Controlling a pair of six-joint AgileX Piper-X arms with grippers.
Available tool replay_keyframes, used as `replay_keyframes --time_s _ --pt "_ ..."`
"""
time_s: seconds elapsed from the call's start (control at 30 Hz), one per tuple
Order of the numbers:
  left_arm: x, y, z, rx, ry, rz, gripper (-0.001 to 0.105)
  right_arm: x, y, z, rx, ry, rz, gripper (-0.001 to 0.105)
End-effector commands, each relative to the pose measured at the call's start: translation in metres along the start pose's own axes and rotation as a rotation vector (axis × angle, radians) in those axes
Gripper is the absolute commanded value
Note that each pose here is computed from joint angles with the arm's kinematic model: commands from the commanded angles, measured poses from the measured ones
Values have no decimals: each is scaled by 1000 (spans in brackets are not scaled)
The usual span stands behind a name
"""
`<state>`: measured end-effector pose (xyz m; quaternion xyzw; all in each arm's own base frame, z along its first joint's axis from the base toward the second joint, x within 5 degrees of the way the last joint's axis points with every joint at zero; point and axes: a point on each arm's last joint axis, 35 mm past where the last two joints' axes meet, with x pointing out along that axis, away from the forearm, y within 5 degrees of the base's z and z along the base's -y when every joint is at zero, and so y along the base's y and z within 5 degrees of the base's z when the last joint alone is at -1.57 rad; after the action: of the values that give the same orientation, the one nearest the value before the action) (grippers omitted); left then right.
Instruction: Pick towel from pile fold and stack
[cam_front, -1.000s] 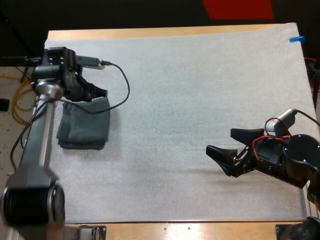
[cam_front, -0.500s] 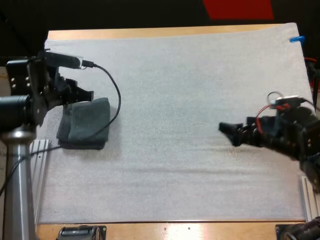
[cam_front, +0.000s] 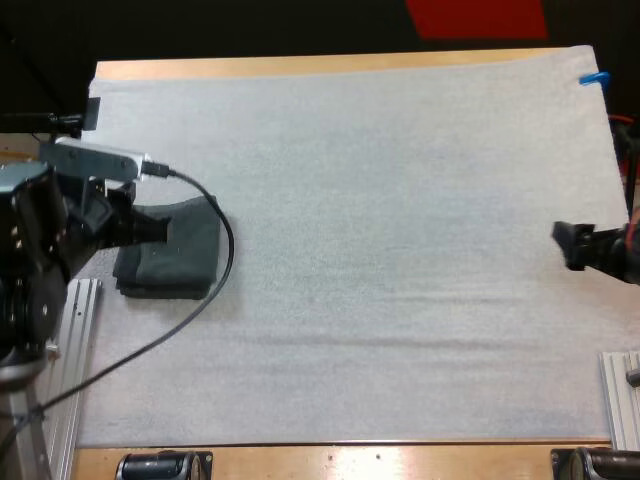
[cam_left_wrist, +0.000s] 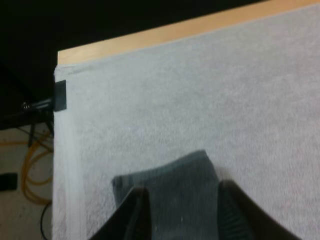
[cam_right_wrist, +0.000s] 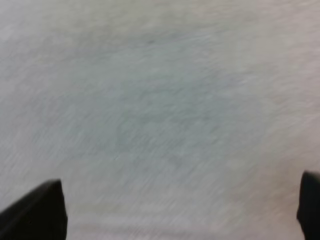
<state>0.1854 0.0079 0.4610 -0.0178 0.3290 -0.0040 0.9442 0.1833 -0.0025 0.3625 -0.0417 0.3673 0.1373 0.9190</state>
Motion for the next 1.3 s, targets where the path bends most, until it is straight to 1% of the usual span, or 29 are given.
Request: replay_keyframes --time_s 0.0,0.07,0.1,0.17,0.2,0.27,0.33,0.4,0.47,0.53,0.67,0.8,0.87,0.9,0.97,1.1,1.13,1.2,1.27 --pt "-8 -2 -4 12 -12 -8 31 -13 1 2 -29 -29 -24 90" --pt "-14 -6 -15 54 -27 -13 31 -30 5 3 -92 -51 -73 90" --pt "-15 -8 -20 74 -27 -17 31 -34 5 3 -104 -54 -92 90" --pt "-21 -14 -36 120 -29 -19 31 -47 9 -1 -126 -47 -138 90" --pt "-21 -15 -40 127 -28 -12 31 -51 10 -2 -131 -48 -148 90" --pt "-29 -18 -57 159 -57 7 31 -64 16 -10 -140 -55 -158 90" --pt "-39 -17 -68 169 -88 36 31 -73 20 -16 -142 -65 -160 90" --pt "-47 -15 -78 162 -112 46 31 -83 24 -21 -148 -96 -161 90" --pt "-57 -13 -91 130 -155 43 31 -96 29 -27 -160 -148 -159 90" --pt "-66 -10 -103 115 -185 40 31 -107 35 -32 -172 -197 -150 90" --pt "-84 -6 -129 107 -257 37 31 -133 47 -49 -197 -297 -160 90" --pt "-101 -2 -149 99 -326 34 31 -154 56 -65 -218 -384 -186 90" --pt "-111 0 -163 94 -375 31 31 -165 62 -75 -231 -436 -201 90" --pt "-113 1 -166 93 -383 31 31 -168 64 -79 -234 -451 -205 90" --pt "-123 3 -180 89 -418 29 31 -177 69 -93 -241 -496 -218 90" --pt "-131 6 -205 89 -413 30 31 -180 76 -116 -244 -531 -226 90" --pt "-132 7 -214 93 -399 31 31 -179 77 -123 -246 -541 -229 90" --pt "-128 8 -219 99 -340 41 31 -177 79 -136 -232 -556 -228 90" --pt "-123 10 -228 105 -257 73 31 -164 76 -138 -166 -520 -201 90"
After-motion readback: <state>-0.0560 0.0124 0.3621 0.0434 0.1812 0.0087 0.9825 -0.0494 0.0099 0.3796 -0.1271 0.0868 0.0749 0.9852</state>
